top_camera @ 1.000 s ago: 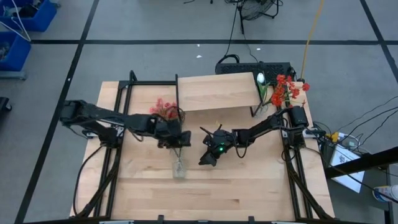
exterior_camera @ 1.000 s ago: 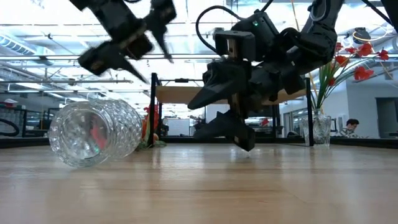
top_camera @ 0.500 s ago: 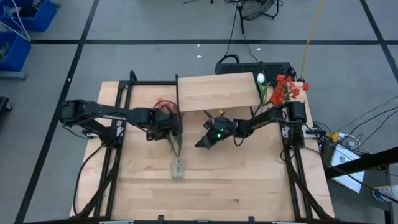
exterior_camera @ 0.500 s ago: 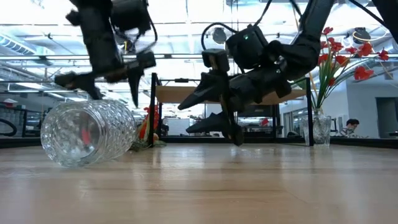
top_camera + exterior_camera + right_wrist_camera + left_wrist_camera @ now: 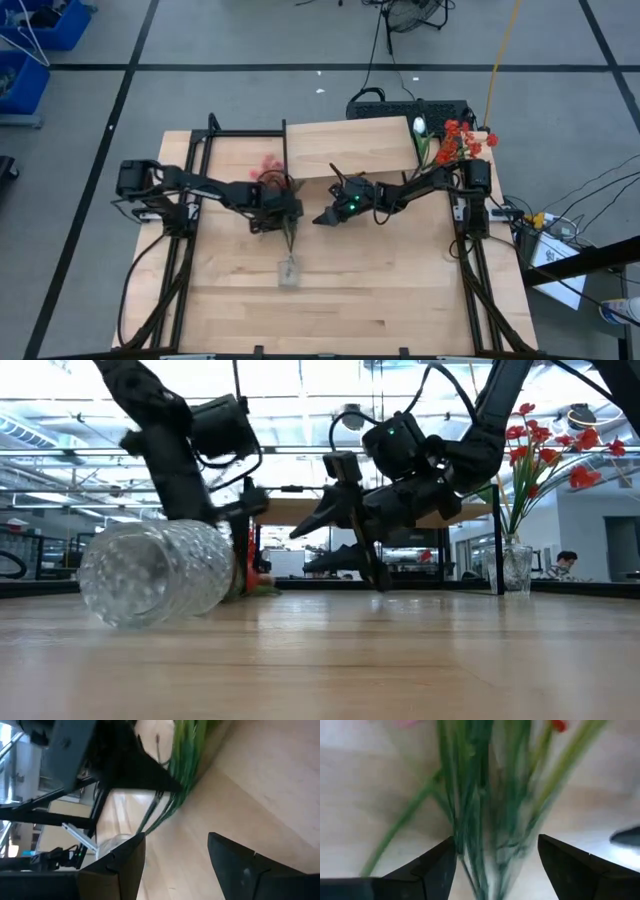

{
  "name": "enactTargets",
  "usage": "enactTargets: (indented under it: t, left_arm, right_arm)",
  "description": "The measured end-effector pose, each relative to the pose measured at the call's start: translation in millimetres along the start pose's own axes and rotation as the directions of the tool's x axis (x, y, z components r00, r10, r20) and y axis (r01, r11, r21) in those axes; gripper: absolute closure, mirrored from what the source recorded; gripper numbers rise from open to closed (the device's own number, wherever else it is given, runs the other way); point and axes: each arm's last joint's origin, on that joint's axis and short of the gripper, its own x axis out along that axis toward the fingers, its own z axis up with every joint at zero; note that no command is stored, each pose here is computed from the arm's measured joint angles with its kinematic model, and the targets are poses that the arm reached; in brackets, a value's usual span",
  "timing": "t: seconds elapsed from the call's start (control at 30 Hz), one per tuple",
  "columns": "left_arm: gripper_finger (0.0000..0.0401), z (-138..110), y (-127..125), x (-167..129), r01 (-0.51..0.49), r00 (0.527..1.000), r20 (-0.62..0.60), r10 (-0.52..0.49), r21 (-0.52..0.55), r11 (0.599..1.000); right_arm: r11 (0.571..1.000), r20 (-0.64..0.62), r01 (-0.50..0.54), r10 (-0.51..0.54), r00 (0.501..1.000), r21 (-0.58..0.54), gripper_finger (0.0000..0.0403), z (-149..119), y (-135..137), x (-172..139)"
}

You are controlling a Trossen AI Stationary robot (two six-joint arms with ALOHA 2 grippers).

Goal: Pick and place flowers into a vace then onto a shelf
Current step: Put the pink flowers into the left transparent vase

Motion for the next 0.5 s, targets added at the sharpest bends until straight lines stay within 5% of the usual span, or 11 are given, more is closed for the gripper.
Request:
enactTargets:
  t: [0.23, 0.5]
  left_arm:
    - [0.0112, -1.9, -4.4, 8.2, 0.004, 0.996, -0.088, -0.004, 0.003, 1.0]
    - [0.0113, -7.2, -5.8, -35.0, 0.096, 0.995, -0.041, -0.094, 0.038, 0.995]
  right_arm:
    - [0.999, -0.012, 0.01, -0.01, 1.0, 0.031, 0.0195, -0.1, 0.0, 2.1]
    - [0.999, -0.003, 0.035, -0.035, 0.999, 0.025, 0.0195, -0.8, -1.4, 2.3]
